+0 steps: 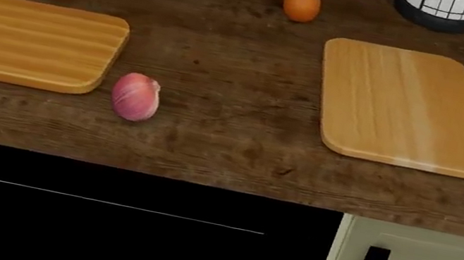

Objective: Place the onion and the orange on separate cutting boards.

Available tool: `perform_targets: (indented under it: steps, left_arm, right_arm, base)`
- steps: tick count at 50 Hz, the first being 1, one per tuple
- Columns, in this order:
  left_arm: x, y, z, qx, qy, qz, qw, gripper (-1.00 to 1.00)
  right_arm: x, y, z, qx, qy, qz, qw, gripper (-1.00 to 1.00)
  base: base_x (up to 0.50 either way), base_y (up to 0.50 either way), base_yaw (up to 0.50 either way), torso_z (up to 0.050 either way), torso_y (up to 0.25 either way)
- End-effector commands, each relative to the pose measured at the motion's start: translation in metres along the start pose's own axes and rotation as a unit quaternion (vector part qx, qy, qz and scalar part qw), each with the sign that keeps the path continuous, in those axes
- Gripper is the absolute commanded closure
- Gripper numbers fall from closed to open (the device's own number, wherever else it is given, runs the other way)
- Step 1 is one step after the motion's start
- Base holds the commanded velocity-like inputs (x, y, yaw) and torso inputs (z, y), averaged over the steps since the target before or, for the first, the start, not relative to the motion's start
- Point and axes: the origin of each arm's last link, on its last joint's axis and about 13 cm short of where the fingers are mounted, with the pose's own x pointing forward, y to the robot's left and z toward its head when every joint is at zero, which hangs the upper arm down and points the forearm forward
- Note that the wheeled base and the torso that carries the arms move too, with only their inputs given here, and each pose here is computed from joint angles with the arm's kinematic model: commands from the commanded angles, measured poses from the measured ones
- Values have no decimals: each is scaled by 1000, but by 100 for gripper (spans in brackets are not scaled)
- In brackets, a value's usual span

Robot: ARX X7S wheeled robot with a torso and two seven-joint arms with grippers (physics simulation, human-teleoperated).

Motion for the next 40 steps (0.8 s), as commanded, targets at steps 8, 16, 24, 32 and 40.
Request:
perform_targets:
  steps: [8, 16, 24, 32, 40]
  left_arm:
    - [-3, 3, 3, 0, -6, 8, 1000, -100]
    - [-2, 2, 3, 2, -7, 5, 1000, -100]
    - [-3, 1, 1, 2, -3, 2, 1000, -100]
    - [-5, 1, 1, -1, -4, 2, 1000, -100]
    - [-5, 4, -3, 9, 1, 12, 1000, -100]
  right_arm:
    - [0, 0, 0, -6, 2, -5, 1000, -100]
    - [0, 0, 0, -5, 6, -6, 1000, -100]
    - [0, 0, 0, -7, 8, -6, 1000, -100]
    - [0, 0, 0, -8, 8, -7, 1000, -100]
    - [0, 0, 0, -8, 8, -8, 1000, -100]
  base:
    - [0, 0, 0, 50, 0]
    - [0, 0, 0, 50, 0]
    - [0, 0, 0, 50, 0]
    - [0, 0, 0, 50, 0]
    - [0, 0, 0, 0, 0]
